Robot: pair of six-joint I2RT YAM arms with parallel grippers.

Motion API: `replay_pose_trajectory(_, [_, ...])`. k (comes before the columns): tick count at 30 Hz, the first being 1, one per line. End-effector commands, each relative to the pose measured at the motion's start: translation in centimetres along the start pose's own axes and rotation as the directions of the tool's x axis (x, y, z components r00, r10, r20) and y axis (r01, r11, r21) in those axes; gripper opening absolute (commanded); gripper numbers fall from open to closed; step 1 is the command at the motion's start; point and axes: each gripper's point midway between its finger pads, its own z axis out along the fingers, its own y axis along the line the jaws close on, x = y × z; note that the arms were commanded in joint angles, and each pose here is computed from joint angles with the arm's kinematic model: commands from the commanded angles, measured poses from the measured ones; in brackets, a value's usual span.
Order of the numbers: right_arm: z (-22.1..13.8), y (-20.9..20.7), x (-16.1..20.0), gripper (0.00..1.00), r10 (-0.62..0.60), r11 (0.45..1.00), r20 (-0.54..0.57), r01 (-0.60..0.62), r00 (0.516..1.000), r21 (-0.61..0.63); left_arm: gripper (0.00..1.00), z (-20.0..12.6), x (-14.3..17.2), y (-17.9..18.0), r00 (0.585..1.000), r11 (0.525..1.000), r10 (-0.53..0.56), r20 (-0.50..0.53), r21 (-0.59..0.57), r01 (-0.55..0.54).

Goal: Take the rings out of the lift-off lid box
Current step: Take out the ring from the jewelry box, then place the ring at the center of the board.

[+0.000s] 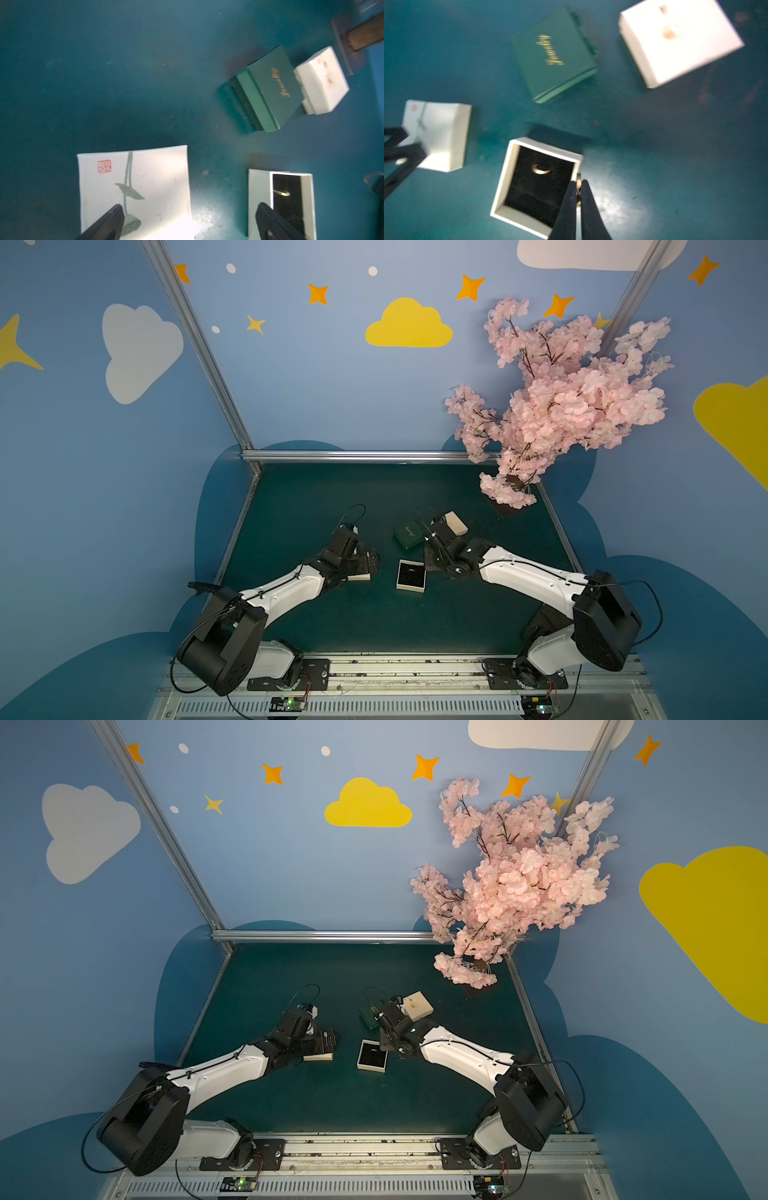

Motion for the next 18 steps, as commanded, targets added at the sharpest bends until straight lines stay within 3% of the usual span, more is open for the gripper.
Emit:
replay_pose_trajectory(1, [1.0,-3.2,1.6,0.09,0.095,0.995,-0.07,-0.093,0.993,0.033,1.0,-0.8,-0.8,-1.6,0.998,0.996,0.027,0.048,0.081,-0.03])
replay_pose_trajectory(6, [1.7,-5.7,2.5,0.06,0.175,0.984,-0.11,-0.172,0.978,0.044,0.99,-1.4,-0.9,-2.2,0.996,0.993,0.042,0.076,0.11,-0.05])
replay_pose_trajectory(18, [2.9,-6.7,3.5,0.07,0.296,0.952,-0.177,-0.305,0.939,-0.027,1.0,-1.1,-0.7,-2.4,0.997,0.992,0.052,0.063,0.109,-0.059])
